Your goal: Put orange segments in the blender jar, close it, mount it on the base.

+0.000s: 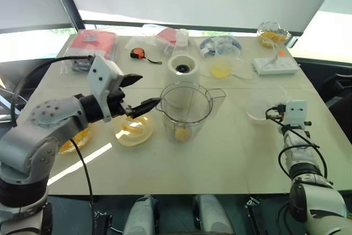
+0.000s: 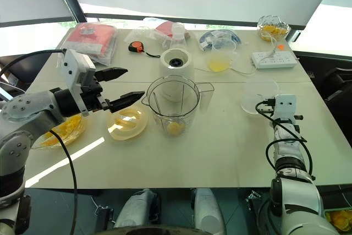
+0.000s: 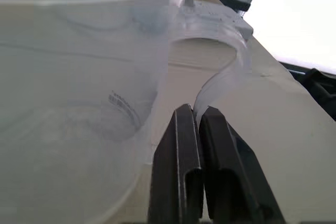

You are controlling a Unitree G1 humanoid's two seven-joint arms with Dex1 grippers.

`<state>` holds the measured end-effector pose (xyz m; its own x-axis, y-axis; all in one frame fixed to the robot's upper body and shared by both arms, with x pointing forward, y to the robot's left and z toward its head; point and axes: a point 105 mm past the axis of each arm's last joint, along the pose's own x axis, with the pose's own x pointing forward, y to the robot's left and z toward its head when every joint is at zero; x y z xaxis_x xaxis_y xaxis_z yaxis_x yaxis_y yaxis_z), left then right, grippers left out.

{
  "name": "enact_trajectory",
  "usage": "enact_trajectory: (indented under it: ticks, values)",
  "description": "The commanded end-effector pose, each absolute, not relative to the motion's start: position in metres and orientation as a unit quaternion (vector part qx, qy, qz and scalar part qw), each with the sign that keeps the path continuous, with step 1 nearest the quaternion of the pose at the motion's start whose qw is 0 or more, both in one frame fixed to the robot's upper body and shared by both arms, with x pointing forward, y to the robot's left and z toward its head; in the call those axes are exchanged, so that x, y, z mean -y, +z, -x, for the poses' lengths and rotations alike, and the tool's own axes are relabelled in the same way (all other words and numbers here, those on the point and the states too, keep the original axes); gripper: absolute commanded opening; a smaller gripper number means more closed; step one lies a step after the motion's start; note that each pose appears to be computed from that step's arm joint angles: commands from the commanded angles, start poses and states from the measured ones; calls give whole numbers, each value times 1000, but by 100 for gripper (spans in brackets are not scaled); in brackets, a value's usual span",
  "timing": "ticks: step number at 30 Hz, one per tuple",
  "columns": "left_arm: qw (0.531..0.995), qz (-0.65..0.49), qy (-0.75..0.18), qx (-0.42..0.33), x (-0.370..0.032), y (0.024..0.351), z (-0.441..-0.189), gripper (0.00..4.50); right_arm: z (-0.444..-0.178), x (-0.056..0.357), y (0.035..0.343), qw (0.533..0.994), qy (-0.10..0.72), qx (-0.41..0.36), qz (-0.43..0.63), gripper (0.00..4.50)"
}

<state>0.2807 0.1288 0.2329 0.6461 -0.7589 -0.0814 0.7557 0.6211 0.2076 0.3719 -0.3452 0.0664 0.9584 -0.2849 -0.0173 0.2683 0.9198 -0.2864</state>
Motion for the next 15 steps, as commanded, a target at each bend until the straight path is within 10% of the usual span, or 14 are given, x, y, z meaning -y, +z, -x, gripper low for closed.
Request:
enact_trajectory:
  ticks: [1,15]
  values:
    - [900,-123,-417,32,-129,243,-276,450,-371,347,69,979,-141,-24,148,5]
    - [908,-127,-398,26,-146,246,-284,450,-383,340,106,983,-154,56,79,5]
